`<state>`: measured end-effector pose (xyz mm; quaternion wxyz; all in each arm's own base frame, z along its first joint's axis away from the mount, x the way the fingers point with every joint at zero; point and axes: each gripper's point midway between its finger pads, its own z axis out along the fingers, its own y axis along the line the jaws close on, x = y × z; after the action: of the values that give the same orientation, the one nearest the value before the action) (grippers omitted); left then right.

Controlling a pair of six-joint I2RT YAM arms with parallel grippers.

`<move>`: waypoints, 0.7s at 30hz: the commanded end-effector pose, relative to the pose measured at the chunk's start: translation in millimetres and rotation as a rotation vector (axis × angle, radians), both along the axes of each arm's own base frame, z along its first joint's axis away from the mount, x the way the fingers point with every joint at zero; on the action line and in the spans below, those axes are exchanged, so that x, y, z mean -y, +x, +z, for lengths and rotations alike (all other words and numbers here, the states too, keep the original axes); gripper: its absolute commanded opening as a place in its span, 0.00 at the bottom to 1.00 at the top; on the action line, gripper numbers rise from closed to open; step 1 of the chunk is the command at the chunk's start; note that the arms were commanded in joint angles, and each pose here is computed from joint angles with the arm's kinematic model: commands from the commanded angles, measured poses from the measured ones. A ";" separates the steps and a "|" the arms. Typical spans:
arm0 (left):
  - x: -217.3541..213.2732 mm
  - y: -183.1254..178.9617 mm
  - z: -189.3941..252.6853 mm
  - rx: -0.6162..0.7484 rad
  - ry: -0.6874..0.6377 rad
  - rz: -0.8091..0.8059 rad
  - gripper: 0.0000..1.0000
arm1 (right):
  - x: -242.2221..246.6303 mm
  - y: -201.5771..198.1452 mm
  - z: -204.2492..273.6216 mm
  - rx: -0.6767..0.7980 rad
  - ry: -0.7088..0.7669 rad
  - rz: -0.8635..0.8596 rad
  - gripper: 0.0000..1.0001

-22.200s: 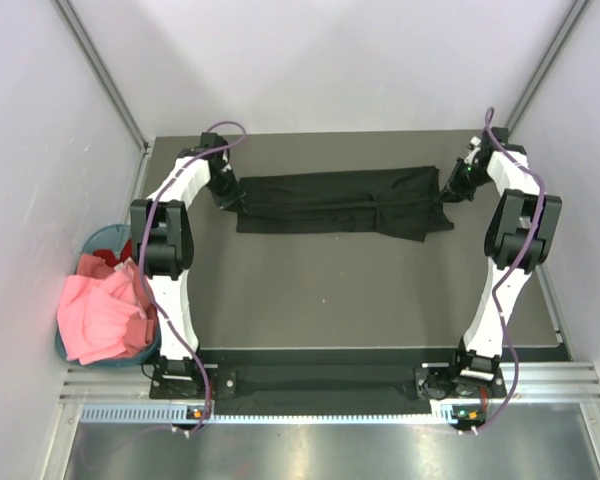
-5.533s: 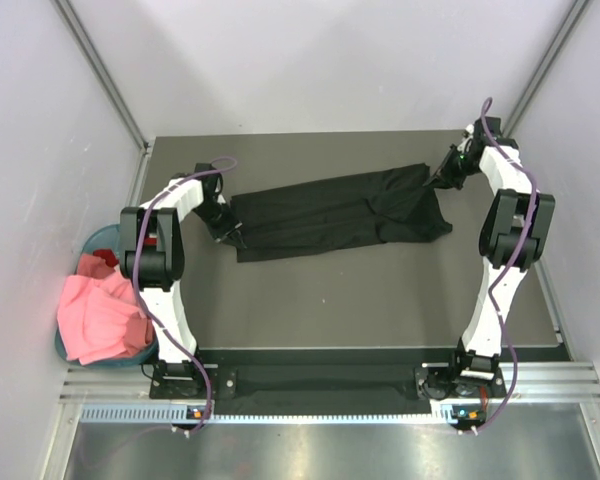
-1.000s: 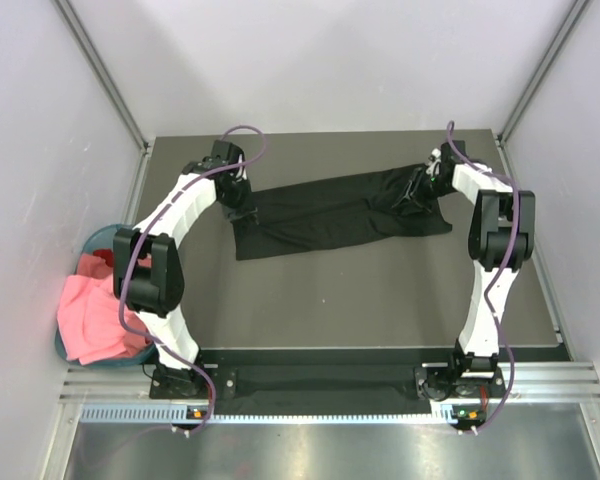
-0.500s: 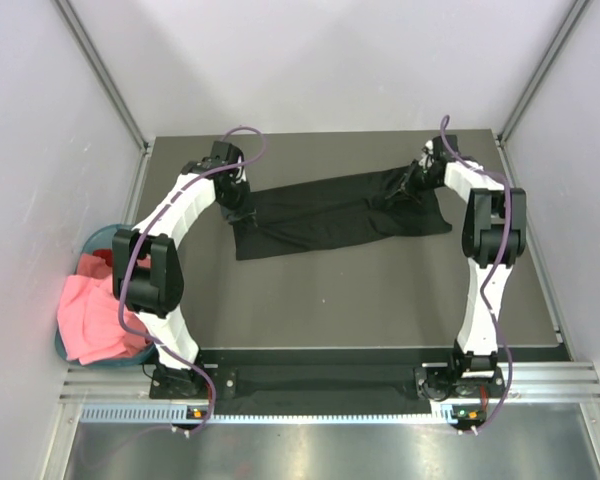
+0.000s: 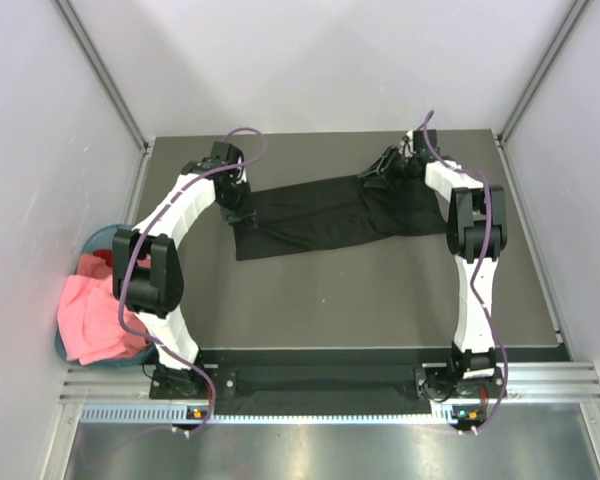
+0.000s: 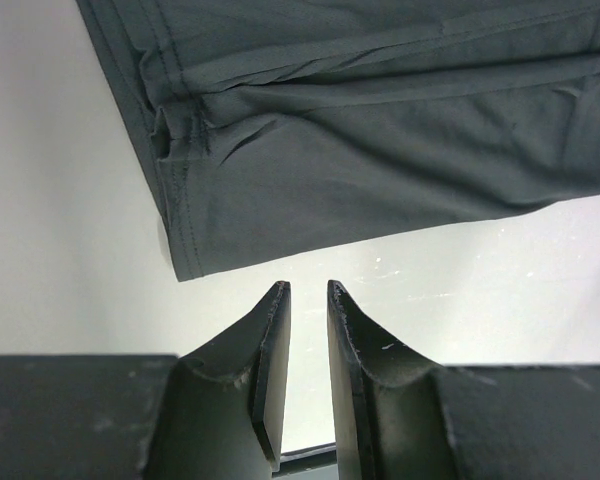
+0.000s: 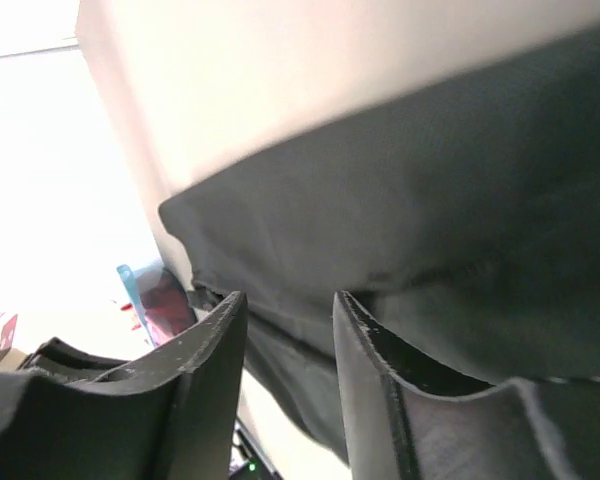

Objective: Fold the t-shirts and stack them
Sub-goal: Fold the tshirt

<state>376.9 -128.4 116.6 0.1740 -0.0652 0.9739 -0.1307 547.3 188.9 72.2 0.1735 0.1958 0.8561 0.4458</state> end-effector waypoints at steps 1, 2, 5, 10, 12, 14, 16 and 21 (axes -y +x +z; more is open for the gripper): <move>5.2 0.4 14.1 0.045 -0.030 -0.033 0.27 | 36.5 -4.0 69.8 0.097 -0.046 -0.020 0.42; 7.0 0.2 13.1 0.041 -0.039 -0.037 0.27 | 46.0 -8.8 67.8 0.107 -0.087 -0.017 0.42; 11.0 2.1 9.6 0.030 -0.055 -0.049 0.27 | 81.4 -37.1 60.8 0.075 -0.195 -0.031 0.43; 15.8 9.2 10.2 0.035 -0.070 -0.072 0.27 | 128.3 -86.4 50.7 0.024 -0.386 -0.054 0.41; 17.6 11.2 11.2 0.039 -0.077 -0.080 0.27 | 138.5 -107.1 39.7 -0.024 -0.436 -0.054 0.40; 18.6 10.2 9.1 0.028 -0.081 -0.085 0.27 | 153.3 -116.9 38.8 -0.024 -0.510 -0.071 0.38; 19.7 10.6 7.9 0.026 -0.085 -0.089 0.27 | 162.6 -130.1 28.1 -0.059 -0.544 -0.081 0.35; 23.0 7.3 5.7 0.010 -0.105 -0.100 0.27 | 173.9 -146.9 6.4 -0.127 -0.571 -0.094 0.23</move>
<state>375.4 -144.3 109.0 0.1489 -0.0420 0.9730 -0.1713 408.2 31.3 78.6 0.1821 0.2097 0.9395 0.2006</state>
